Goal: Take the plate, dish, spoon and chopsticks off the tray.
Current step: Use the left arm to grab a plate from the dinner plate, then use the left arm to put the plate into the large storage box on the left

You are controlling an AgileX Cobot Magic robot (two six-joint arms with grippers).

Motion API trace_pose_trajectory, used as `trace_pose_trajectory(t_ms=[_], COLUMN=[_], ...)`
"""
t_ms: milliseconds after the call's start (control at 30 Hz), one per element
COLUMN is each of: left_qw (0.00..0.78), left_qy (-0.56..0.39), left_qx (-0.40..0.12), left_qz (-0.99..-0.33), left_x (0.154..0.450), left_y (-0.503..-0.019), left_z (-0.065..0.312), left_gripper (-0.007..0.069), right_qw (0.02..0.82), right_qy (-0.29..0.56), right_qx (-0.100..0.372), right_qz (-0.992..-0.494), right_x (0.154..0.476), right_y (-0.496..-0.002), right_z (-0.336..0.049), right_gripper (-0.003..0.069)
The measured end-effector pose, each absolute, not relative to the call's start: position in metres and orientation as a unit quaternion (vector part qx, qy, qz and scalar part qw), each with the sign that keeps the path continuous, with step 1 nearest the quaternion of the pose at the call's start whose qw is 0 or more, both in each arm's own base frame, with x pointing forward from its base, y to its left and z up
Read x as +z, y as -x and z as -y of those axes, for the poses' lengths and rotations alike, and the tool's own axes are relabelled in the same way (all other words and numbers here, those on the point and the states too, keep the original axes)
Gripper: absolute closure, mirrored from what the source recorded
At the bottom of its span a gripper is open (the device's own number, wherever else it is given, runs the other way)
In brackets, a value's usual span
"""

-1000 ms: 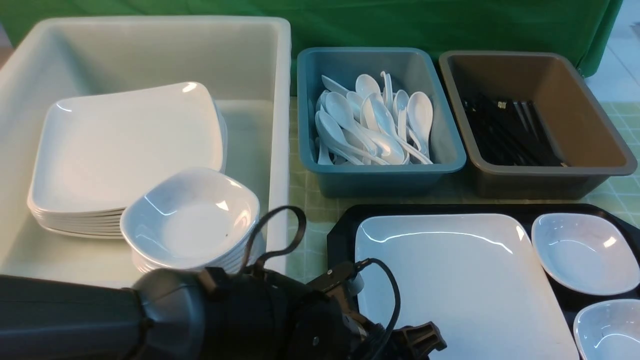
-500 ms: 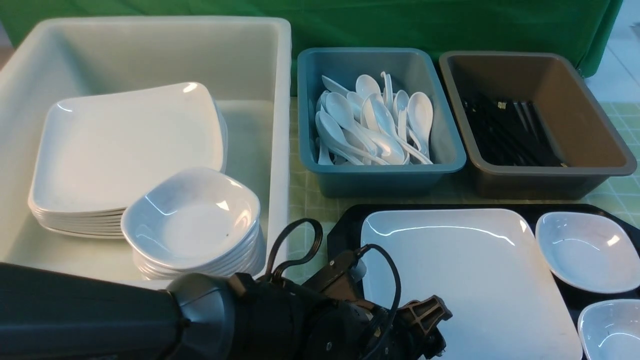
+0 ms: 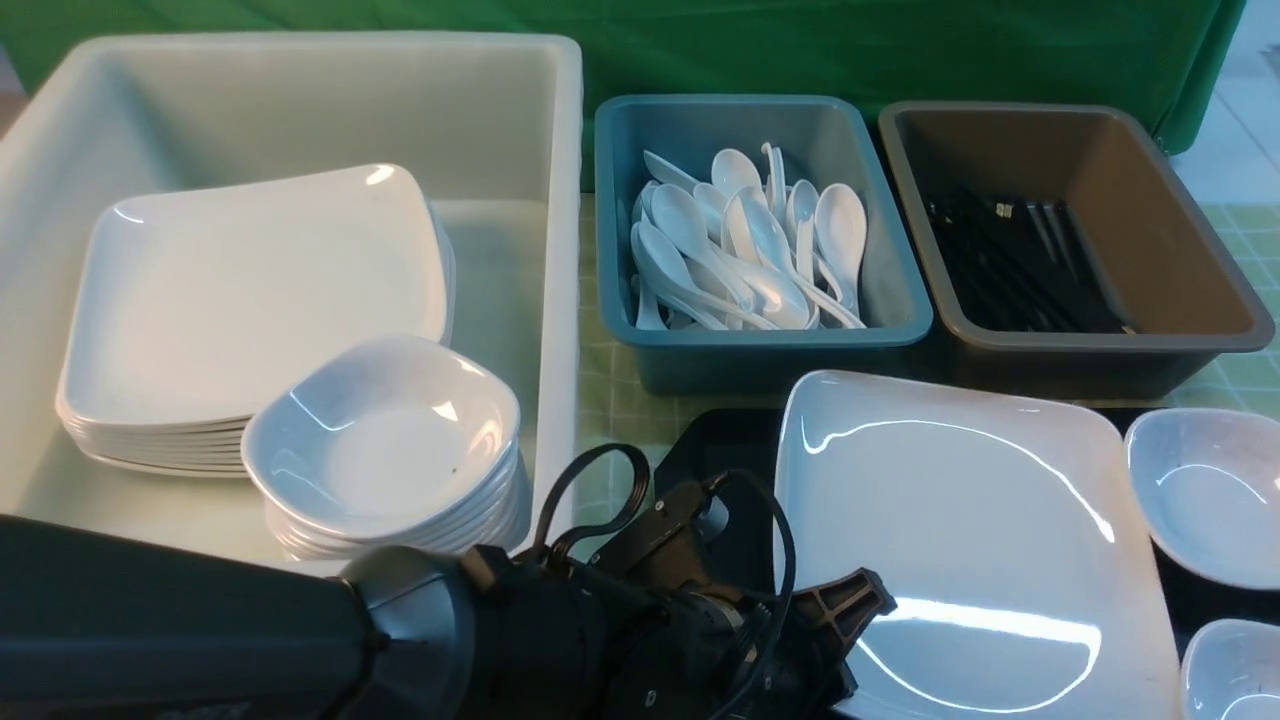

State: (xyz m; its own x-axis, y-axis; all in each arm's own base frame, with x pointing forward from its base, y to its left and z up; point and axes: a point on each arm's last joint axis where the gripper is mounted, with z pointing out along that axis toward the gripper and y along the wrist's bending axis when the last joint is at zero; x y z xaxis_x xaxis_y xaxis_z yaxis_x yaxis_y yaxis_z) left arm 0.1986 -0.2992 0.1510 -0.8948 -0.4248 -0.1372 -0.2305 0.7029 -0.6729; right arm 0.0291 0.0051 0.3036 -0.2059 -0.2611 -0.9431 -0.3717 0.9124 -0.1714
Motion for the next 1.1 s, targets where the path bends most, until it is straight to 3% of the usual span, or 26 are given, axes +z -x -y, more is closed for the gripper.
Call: trace_pose_trajectory(t_ms=[600,867,1100], left_qw=[0.145,0.198,0.275], left_qy=[0.098,0.078,0.087], left_qx=[-0.346,-0.386,-0.462], left_qz=[-0.922,-0.898,-0.839], left_x=[0.212,0.273,0.334], left_y=[-0.176,-0.171,-0.162], left_z=[0.28,0.243,0.204], left_gripper=[0.0608,0.0609,0.0609], right_qw=[0.596,0.595,0.595], right_qy=[0.203,0.203,0.202], right_qx=[0.048,0.048,0.048], right_qz=[-0.776,-0.776,-0.776], right_x=[0.304,0.304,0.304], right_y=[-0.029,-0.029,-0.029], right_z=[-0.005,-0.005,-0.005], right_gripper=[0.0533,0.0532,0.0532])
